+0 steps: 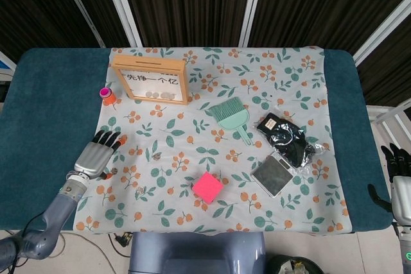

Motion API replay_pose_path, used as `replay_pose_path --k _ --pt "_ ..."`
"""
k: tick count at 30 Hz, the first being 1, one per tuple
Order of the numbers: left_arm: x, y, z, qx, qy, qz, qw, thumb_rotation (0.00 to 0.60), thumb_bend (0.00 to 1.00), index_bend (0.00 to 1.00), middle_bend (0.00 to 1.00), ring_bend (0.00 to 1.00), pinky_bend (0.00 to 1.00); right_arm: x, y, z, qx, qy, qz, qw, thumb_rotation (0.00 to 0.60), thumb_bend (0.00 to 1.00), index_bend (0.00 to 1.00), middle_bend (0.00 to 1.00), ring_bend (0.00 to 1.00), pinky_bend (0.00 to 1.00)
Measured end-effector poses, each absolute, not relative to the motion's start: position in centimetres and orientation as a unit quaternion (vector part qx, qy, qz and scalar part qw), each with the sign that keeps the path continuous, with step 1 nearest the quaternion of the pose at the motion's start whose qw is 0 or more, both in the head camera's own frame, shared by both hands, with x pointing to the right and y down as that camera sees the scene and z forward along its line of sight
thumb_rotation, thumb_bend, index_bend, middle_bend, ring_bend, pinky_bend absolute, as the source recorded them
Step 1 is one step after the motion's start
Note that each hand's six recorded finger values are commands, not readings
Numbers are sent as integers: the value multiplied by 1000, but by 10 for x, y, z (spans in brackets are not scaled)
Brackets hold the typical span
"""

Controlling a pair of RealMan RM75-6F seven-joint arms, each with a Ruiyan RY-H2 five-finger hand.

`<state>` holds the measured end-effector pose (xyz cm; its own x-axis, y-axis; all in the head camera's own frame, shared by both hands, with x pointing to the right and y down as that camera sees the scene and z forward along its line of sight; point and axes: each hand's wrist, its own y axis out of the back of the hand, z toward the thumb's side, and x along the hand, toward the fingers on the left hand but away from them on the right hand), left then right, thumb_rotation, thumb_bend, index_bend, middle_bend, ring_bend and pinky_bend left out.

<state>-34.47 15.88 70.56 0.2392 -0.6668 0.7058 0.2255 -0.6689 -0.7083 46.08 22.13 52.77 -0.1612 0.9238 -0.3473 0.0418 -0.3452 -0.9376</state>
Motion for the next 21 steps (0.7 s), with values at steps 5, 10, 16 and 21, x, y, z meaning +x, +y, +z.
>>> replay_pose_path --k 5,10,16,21 --pt "-343 160 707 -692 164 -592 380 600 87 191 0 0 0 461 221 528 -540 -448 617 357 600 394 81 54 0 0" --pt "-344 163 711 -692 159 -593 380 600 86 191 0 0 0 461 221 527 -539 -450 614 359 600 394 81 54 0 0" --pt "-343 163 711 -691 157 -593 381 600 87 191 0 0 0 461 221 527 -540 -450 615 359 600 394 81 54 0 0" --pt "-345 164 712 -690 160 -597 377 600 86 191 0 0 0 461 221 527 -539 -450 615 359 600 395 81 54 0 0"
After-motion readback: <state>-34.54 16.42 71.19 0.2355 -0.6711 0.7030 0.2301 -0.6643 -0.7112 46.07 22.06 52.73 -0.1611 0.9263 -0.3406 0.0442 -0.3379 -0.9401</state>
